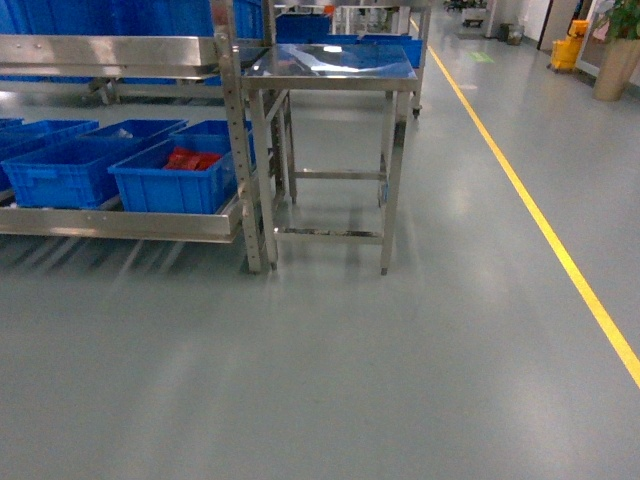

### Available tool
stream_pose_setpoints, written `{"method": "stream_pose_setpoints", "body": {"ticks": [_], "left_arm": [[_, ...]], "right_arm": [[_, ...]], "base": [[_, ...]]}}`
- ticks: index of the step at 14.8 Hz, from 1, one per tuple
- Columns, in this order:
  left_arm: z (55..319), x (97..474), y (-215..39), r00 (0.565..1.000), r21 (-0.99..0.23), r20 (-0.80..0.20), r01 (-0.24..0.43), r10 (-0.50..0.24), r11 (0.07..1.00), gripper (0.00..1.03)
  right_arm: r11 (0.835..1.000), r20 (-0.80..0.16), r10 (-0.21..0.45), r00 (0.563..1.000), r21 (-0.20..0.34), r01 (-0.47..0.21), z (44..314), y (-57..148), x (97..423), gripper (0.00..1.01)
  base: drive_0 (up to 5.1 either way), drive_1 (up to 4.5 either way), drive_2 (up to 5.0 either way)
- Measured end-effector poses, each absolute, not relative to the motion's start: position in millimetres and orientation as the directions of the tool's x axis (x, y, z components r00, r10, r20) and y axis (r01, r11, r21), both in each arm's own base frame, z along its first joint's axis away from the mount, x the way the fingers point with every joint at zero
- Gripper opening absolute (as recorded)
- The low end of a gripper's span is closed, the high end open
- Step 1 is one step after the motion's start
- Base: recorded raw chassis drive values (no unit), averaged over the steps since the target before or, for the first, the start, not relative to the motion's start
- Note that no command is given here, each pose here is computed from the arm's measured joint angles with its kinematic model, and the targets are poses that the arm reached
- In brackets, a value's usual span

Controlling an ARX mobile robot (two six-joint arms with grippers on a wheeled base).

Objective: Pick blue part to blue bin on bottom shelf

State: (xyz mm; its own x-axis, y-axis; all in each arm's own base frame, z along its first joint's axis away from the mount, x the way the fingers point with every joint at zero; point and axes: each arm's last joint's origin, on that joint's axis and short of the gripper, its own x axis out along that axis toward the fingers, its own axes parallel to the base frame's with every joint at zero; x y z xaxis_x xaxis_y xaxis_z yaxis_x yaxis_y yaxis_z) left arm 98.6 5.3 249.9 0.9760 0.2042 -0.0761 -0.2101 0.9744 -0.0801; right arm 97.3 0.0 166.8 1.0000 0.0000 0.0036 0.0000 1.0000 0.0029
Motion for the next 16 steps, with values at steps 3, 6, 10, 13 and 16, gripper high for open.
{"method": "stream_pose_setpoints", "body": {"ticks": [3,6,10,13,16], "left_arm": [[249.8,98.7,5.3,0.976,-0.080,-0.078,-0.211,0.205,0.974,0.44],[249.6,98.7,5.3,0.976,-0.079,-0.079,-0.211,0.205,0.974,0.44],[249.6,98.6,5.2,0.976,-0.079,-0.079,-0.210,0.203,0.975,0.44],[249.5,98.7,5.2,0.976,-0.079,-0.081,-0.210,0.203,0.975,0.44],[249.8,98.6,5.2,0.976,-0.080,-0.078,-0.209,0.203,0.975,0.44]], "right_arm": [[1.000,0.003,0.000,1.000,0.002,0.000,166.7,0.0,97.3,0.98],[1.000,0.007,0.000,1.000,0.003,0.000,167.1,0.0,97.3,0.98],[1.000,0.001,0.000,1.000,0.003,0.000,166.6,0.0,97.3,0.98],[1.000,0.000,0.000,1.000,0.002,0.000,166.5,0.0,97.3,0.98],[1.000,0.002,0.000,1.000,0.002,0.000,166.6,0.0,97.3,0.98]], "base": [[0.0,4.25,-4.3],[0.1,4.33,-4.2],[0.1,4.36,-4.2],[0.1,4.38,-4.2],[0.0,4.25,-4.3]]}}
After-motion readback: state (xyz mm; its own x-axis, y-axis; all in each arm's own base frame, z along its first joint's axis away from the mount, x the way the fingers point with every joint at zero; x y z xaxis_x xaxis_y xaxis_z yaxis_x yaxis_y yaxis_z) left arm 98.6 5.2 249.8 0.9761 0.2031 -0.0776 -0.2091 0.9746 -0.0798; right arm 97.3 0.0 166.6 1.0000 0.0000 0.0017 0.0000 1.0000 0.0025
